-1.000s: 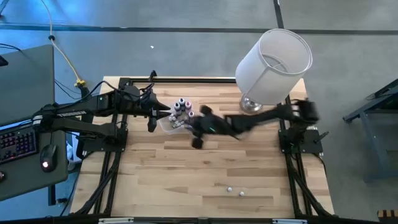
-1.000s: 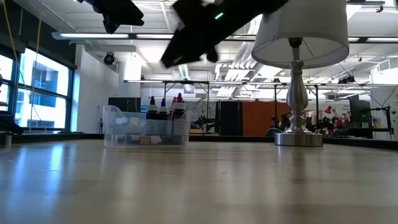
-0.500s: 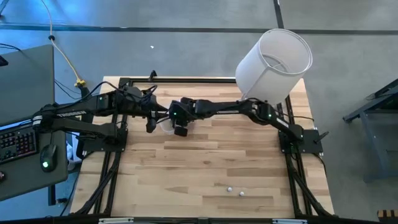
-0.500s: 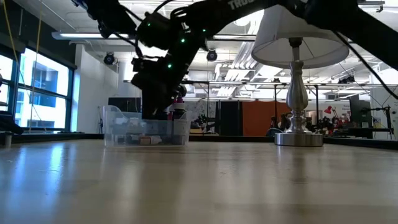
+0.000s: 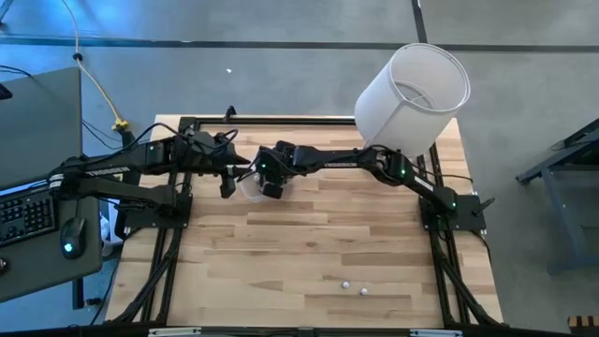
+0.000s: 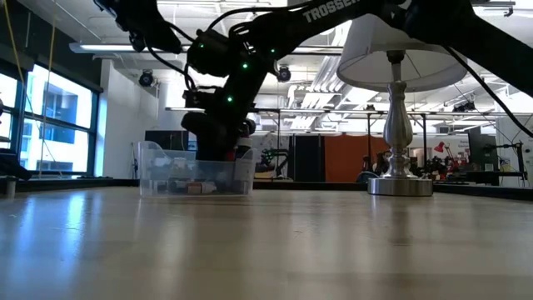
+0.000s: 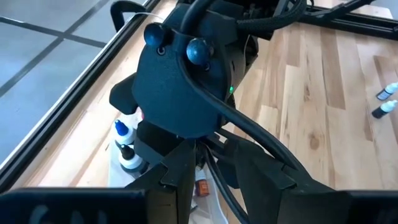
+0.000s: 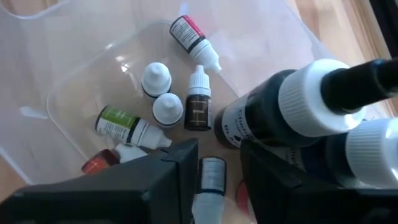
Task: Pick & Place food coloring
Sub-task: Put the small purple food coloring bottle into the transparent bin
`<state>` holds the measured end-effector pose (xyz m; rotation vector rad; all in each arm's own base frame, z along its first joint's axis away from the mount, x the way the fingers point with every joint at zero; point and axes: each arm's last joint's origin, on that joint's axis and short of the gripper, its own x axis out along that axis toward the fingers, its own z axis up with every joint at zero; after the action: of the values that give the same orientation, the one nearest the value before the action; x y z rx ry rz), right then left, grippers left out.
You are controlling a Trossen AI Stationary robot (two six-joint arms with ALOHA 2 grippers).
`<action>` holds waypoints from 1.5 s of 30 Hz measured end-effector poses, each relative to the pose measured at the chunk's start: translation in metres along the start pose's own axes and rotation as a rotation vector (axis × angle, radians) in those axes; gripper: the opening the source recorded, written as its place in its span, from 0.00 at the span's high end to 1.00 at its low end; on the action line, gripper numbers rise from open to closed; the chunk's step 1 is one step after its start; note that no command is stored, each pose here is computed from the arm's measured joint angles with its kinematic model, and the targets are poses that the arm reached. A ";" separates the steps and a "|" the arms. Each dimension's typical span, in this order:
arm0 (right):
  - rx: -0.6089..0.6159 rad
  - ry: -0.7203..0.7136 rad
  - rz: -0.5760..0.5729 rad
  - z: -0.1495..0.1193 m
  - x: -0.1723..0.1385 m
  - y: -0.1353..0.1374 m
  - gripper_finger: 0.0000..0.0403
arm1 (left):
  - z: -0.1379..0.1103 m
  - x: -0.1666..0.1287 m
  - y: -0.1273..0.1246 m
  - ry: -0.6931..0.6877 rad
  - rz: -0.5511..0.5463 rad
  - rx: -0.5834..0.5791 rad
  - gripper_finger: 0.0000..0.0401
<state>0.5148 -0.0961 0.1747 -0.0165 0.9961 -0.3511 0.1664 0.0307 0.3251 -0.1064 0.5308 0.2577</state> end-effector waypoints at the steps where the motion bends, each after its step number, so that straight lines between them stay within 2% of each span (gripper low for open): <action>1: -0.001 0.000 0.000 0.000 0.000 0.000 0.72 | 0.000 0.000 0.000 0.000 0.000 0.000 0.72; 6: -0.014 0.000 0.006 0.000 -0.001 0.003 0.67 | 0.000 0.000 0.000 0.002 0.000 0.000 0.72; 10: -0.084 -0.003 0.042 0.005 -0.017 0.011 0.67 | 0.000 0.000 0.000 0.000 -0.001 0.000 0.72; 15: -0.124 -0.008 0.087 0.020 -0.083 0.023 0.69 | 0.001 -0.001 0.000 -0.003 -0.008 -0.001 0.72; 19: -0.160 0.068 0.190 0.014 -0.146 0.039 0.71 | 0.000 0.000 -0.001 0.000 -0.022 -0.001 0.72; 22: -0.243 0.191 0.307 -0.006 -0.183 0.057 0.72 | 0.000 0.000 -0.001 0.001 -0.027 -0.001 0.72; 24: -0.273 0.265 0.374 -0.023 -0.197 0.073 0.72 | 0.000 0.000 -0.001 0.002 -0.031 -0.001 0.72; 28: -0.304 0.368 0.458 -0.064 -0.209 0.112 0.72 | 0.000 0.000 -0.001 0.001 -0.033 -0.001 0.72; 31: -0.342 0.411 0.467 -0.103 -0.213 0.134 0.72 | 0.000 0.000 -0.001 0.000 -0.039 -0.002 0.72; 33: -0.301 0.390 0.479 -0.123 -0.213 0.146 0.72 | 0.000 0.000 -0.001 0.001 -0.039 -0.012 0.72; 38: -0.087 0.338 0.501 -0.156 -0.217 0.168 0.72 | 0.002 0.000 -0.002 -0.013 -0.049 -0.055 0.72; 41: -0.071 0.339 0.479 -0.178 -0.215 0.182 0.72 | 0.003 0.000 -0.002 -0.028 -0.056 -0.059 0.72; 45: -0.086 0.368 0.538 -0.203 -0.214 0.200 0.72 | 0.005 0.000 -0.002 -0.043 -0.060 -0.059 0.72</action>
<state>0.2983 0.1861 0.2039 0.2424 1.3312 0.1912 0.1691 0.0294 0.3294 -0.1738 0.4763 0.2163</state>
